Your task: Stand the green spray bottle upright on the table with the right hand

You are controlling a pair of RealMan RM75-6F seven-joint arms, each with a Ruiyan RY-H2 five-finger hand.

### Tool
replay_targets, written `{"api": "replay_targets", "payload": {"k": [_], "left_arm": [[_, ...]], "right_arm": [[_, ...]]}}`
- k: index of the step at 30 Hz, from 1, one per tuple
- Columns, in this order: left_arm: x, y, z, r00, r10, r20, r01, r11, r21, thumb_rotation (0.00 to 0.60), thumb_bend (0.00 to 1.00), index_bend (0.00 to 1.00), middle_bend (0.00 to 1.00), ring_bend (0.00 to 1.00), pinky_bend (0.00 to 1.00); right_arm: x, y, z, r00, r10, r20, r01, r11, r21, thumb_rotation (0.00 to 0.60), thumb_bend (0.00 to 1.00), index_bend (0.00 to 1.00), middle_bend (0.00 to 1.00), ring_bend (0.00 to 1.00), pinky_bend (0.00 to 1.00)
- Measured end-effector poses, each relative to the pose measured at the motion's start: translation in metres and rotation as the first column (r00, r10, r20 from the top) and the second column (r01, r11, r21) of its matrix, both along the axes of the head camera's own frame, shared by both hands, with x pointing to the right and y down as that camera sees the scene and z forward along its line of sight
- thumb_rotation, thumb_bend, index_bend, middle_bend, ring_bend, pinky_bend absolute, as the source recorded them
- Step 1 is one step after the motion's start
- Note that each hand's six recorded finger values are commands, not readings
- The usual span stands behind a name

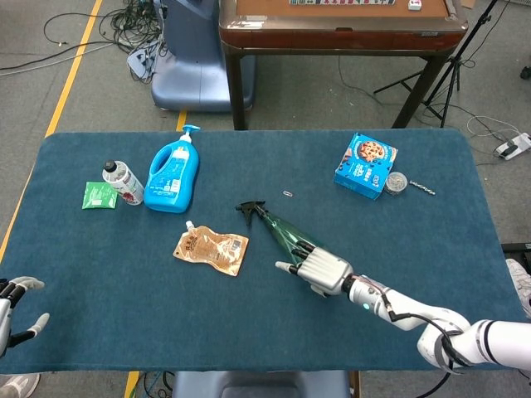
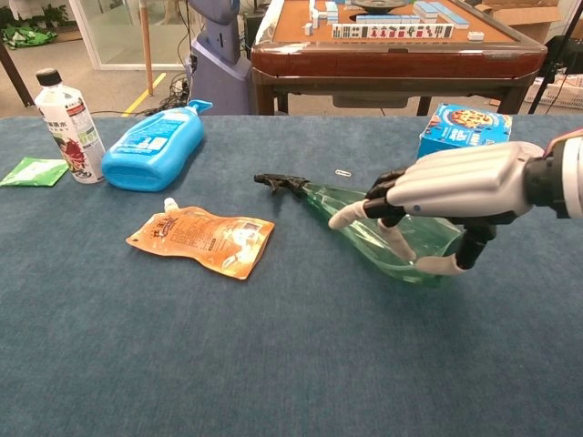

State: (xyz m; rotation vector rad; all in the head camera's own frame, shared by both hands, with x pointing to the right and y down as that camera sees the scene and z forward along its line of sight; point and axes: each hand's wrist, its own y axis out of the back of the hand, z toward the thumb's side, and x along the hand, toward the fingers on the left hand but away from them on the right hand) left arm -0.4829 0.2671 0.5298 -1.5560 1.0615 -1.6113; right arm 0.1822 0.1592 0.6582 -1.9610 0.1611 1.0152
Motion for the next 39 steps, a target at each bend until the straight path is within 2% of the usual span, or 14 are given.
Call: {"api": "replay_targets", "payload": {"k": [8, 15, 19, 22, 26, 31, 35, 39], "left_arm": [[0.003, -0.001, 0.002, 1.0, 0.009, -0.005, -0.009, 1.0, -0.003, 0.6, 0.26, 0.36, 0.31, 0.29, 0.16], [0.001, 0.0, 0.001, 1.0, 0.003, -0.001, -0.003, 1.0, -0.003, 0.6, 0.26, 0.36, 0.31, 0.29, 0.16], [-0.001, 0.0, 0.002, 1.0, -0.002, 0.002, 0.002, 1.0, -0.006, 0.6, 0.26, 0.36, 0.31, 0.29, 0.16], [0.0, 0.0, 0.003, 1.0, 0.001, 0.0, -0.001, 1.0, -0.006, 0.6, 0.26, 0.36, 0.31, 0.29, 0.16], [0.0, 0.0, 0.003, 1.0, 0.002, 0.002, -0.002, 1.0, -0.009, 0.6, 0.26, 0.36, 0.31, 0.29, 0.16], [0.0, -0.001, 0.002, 1.0, -0.003, 0.001, 0.003, 1.0, -0.002, 0.6, 0.26, 0.36, 0.31, 0.29, 0.16], [-0.001, 0.001, 0.002, 1.0, -0.004, 0.003, 0.005, 1.0, -0.007, 0.6, 0.26, 0.36, 0.31, 0.29, 0.16], [-0.001, 0.001, 0.001, 1.0, -0.004, 0.002, 0.004, 1.0, -0.004, 0.6, 0.26, 0.36, 0.31, 0.29, 0.16]], "right_arm": [[0.033, -0.025, 0.01, 0.995, 0.033, -0.097, -0.028, 0.998, 0.06, 0.6, 0.43, 0.0, 0.48, 0.08, 0.08], [0.059, -0.058, 0.025, 0.979, 0.129, -0.161, -0.11, 0.987, 0.118, 0.6, 0.43, 0.0, 0.48, 0.08, 0.08], [0.07, -0.07, 0.031, 0.969, 0.157, -0.19, -0.129, 0.98, 0.151, 0.6, 0.43, 0.0, 0.48, 0.08, 0.08], [0.075, -0.078, 0.033, 0.961, 0.193, -0.197, -0.161, 0.972, 0.168, 0.6, 0.43, 0.0, 0.48, 0.08, 0.08], [0.071, -0.086, 0.028, 0.958, 0.243, -0.153, -0.216, 0.96, 0.176, 0.6, 0.42, 0.0, 0.48, 0.08, 0.08], [0.063, -0.093, 0.018, 0.959, 0.258, -0.117, -0.232, 0.953, 0.196, 0.6, 0.31, 0.0, 0.48, 0.08, 0.08], [0.049, -0.095, 0.009, 0.94, 0.34, -0.038, -0.334, 0.935, 0.122, 0.6, 0.15, 0.0, 0.46, 0.08, 0.08], [0.038, -0.099, 0.006, 0.911, 0.413, 0.006, -0.412, 0.91, 0.053, 0.6, 0.04, 0.0, 0.38, 0.08, 0.08]]}}
